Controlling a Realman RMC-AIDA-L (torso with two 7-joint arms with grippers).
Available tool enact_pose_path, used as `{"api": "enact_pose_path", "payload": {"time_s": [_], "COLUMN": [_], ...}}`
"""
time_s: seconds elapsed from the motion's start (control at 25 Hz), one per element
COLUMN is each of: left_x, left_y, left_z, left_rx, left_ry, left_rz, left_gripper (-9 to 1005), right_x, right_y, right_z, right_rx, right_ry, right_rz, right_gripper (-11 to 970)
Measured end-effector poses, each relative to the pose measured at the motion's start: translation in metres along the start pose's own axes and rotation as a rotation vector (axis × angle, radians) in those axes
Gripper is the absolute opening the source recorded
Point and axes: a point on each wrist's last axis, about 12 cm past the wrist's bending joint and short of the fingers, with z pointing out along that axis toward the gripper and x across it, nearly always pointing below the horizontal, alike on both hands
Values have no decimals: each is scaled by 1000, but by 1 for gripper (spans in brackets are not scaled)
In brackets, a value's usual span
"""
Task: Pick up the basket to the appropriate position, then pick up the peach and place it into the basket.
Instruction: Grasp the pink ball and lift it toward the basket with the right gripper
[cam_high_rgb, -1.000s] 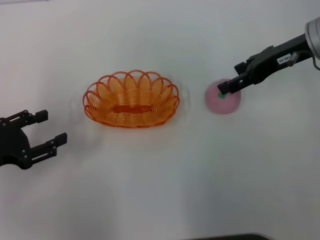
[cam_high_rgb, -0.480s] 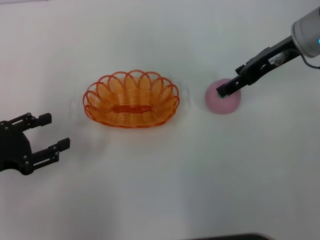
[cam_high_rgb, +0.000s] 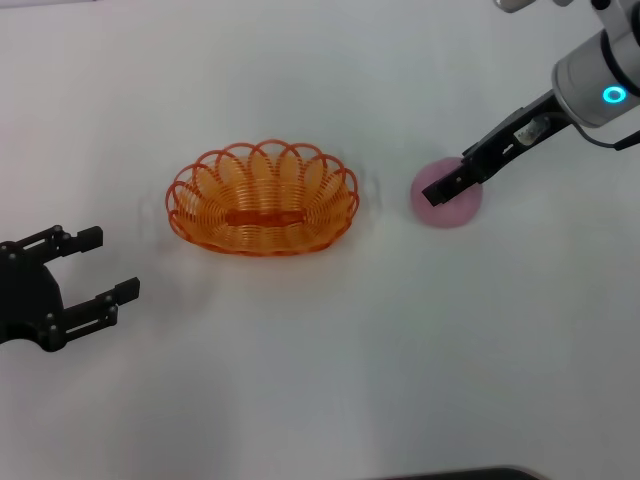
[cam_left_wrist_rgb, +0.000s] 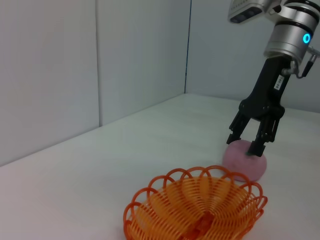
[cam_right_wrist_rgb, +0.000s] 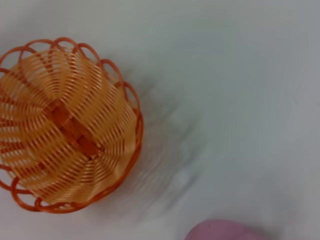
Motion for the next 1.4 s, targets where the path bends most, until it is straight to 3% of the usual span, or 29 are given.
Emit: {"api": "enact_pose_path", "payload": {"time_s": [1.32,1.4], "left_x": [-4,-4], "left_y": [5,5], "left_z": [1,1], "left_rx": [1,2], "left_ry": [-3,-3], "left_rz": [22,22], "left_gripper": [721,721], "right_x": [-5,-5], "right_y": [3,3], "right_z": [24,24], "right_rx": [24,23], "right_ry": [37,37], "right_rz": [36,36], "right_gripper": [946,895]}}
